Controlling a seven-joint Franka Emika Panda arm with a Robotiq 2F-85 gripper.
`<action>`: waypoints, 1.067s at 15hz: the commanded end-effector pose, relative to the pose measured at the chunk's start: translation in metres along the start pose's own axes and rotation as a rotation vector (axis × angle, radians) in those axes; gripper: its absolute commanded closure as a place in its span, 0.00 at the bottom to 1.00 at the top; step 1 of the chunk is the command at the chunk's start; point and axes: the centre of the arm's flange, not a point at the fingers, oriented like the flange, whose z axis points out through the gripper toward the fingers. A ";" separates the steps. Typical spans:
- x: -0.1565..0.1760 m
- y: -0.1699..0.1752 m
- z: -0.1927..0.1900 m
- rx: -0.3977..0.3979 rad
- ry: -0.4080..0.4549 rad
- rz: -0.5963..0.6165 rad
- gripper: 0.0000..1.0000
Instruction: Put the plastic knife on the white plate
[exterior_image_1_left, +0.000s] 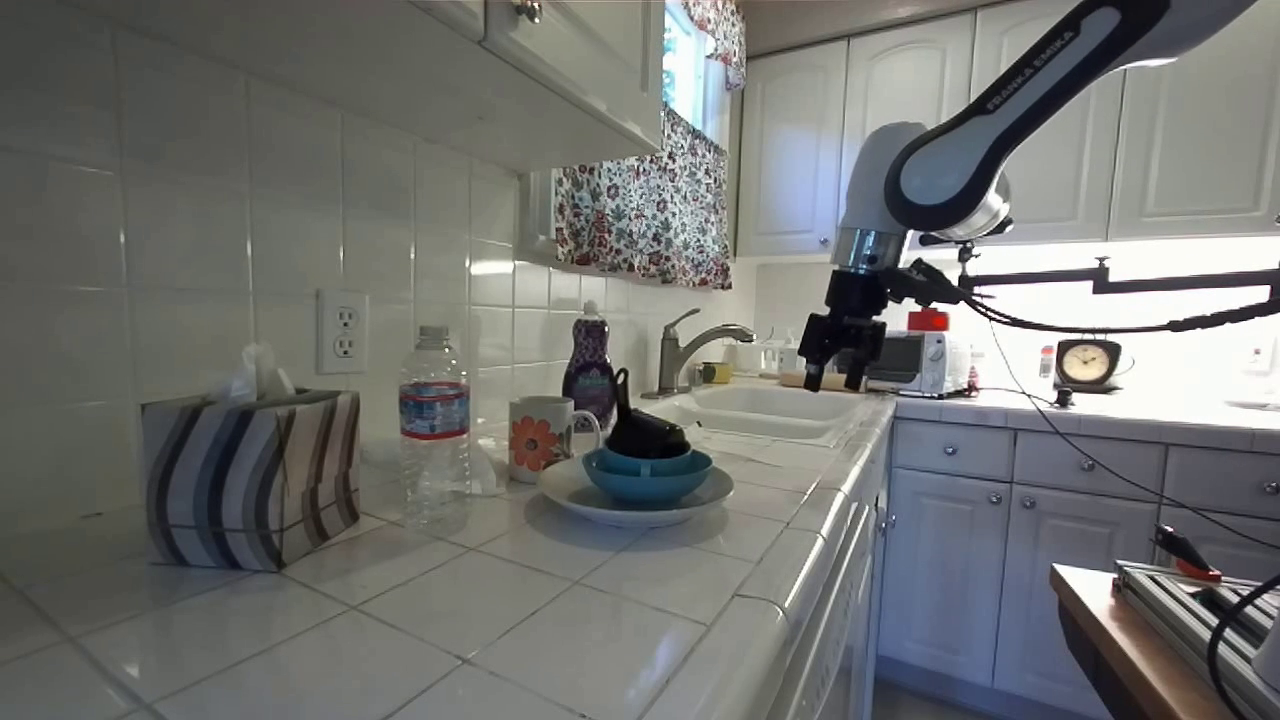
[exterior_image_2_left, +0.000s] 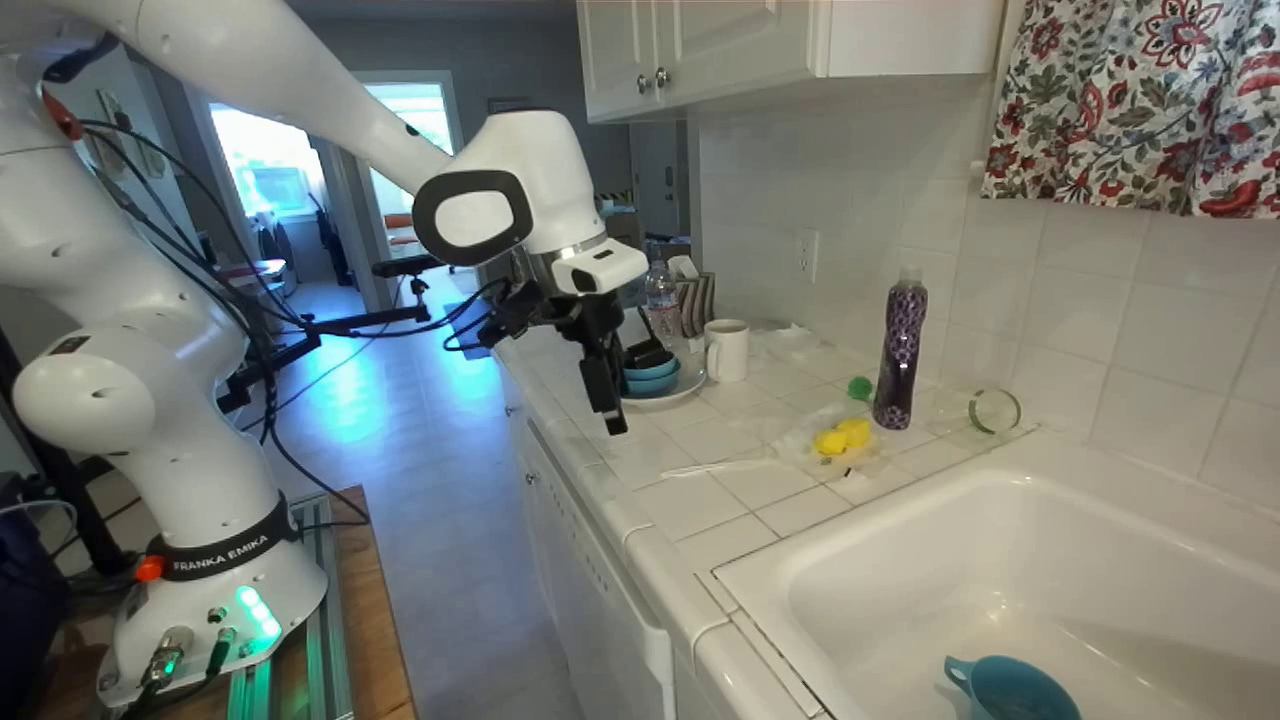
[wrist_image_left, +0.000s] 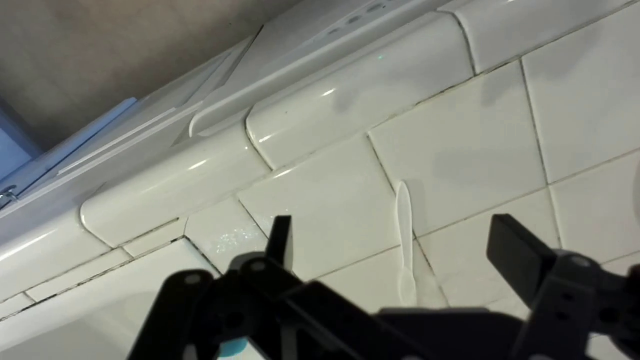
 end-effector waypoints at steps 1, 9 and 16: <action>0.031 0.003 0.029 0.001 0.013 -0.028 0.00; 0.056 -0.005 0.065 0.068 -0.031 -0.122 0.00; 0.073 -0.016 0.091 0.064 -0.056 -0.101 0.00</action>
